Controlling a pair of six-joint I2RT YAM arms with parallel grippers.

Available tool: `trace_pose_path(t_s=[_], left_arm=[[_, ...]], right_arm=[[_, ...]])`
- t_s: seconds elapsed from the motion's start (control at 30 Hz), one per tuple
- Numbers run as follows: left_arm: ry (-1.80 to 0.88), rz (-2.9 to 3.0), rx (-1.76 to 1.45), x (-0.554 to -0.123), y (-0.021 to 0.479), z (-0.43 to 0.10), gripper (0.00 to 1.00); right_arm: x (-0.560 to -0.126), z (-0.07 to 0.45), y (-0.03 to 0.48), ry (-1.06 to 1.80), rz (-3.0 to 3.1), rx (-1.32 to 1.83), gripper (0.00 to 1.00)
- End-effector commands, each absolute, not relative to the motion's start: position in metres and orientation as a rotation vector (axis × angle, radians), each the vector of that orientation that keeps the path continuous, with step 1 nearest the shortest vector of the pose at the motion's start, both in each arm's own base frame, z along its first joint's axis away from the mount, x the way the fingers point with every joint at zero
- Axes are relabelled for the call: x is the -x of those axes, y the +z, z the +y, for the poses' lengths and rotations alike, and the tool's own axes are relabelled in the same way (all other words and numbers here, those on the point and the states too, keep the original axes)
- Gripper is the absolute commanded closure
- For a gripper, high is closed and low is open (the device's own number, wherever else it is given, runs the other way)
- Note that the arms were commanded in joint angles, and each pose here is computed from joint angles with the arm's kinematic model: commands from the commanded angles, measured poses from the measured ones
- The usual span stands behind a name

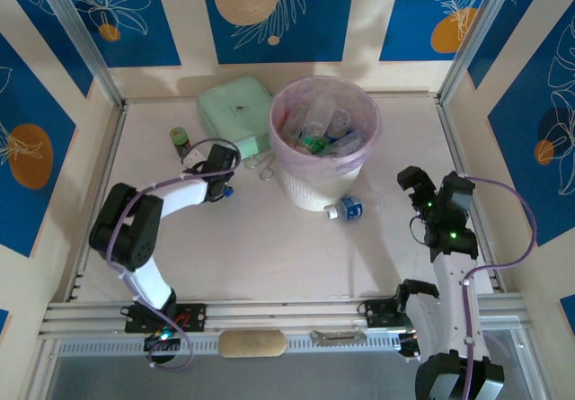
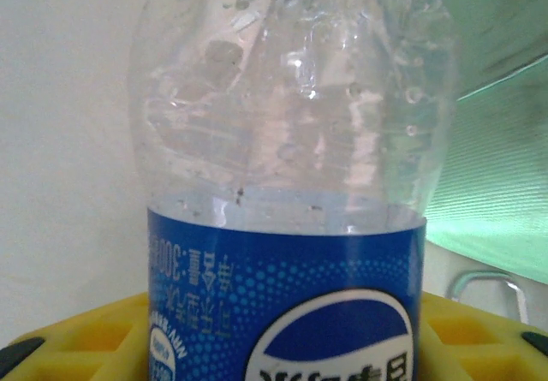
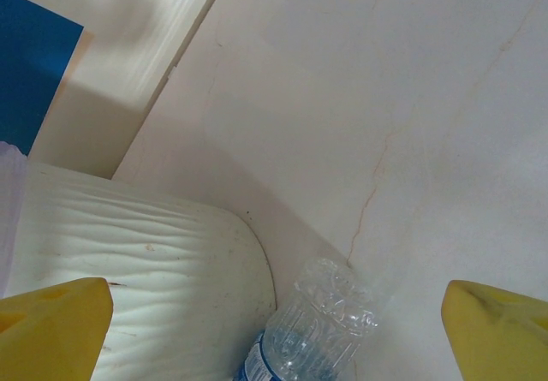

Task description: Put the plastic bottles in the bin

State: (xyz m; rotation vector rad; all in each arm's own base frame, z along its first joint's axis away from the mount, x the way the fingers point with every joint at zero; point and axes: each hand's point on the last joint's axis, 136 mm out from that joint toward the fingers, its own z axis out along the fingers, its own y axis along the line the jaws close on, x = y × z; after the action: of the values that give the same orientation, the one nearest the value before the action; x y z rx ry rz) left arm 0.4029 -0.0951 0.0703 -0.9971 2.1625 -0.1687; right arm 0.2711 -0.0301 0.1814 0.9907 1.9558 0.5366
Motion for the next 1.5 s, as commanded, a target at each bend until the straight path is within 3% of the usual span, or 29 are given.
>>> trace_pose_path(t_s=[0.0,0.5,0.9,1.1,1.47], left_arm=[[-0.157,2.080,0.812,-0.406,0.117,-0.093,0.52],[-0.366,1.881,0.199,-0.388,0.299,-0.141,0.54],[-0.597,1.721,-0.268,-0.380,0.413,-0.254,0.54],[-0.679,1.718,-0.519,-0.376,0.423,-0.325,0.54],[-0.559,1.875,-0.815,-0.371,0.368,-0.395,0.53]], right_arm=[[-0.274,-0.024,0.179,0.591,1.962,-1.001,0.01],[-0.290,-0.013,0.169,0.664,1.999,-1.032,0.01],[-0.290,-0.010,0.172,0.663,2.005,-1.023,0.01],[-0.283,-0.013,0.174,0.632,1.992,-1.022,0.01],[-0.276,-0.016,0.178,0.611,1.977,-1.007,0.01]])
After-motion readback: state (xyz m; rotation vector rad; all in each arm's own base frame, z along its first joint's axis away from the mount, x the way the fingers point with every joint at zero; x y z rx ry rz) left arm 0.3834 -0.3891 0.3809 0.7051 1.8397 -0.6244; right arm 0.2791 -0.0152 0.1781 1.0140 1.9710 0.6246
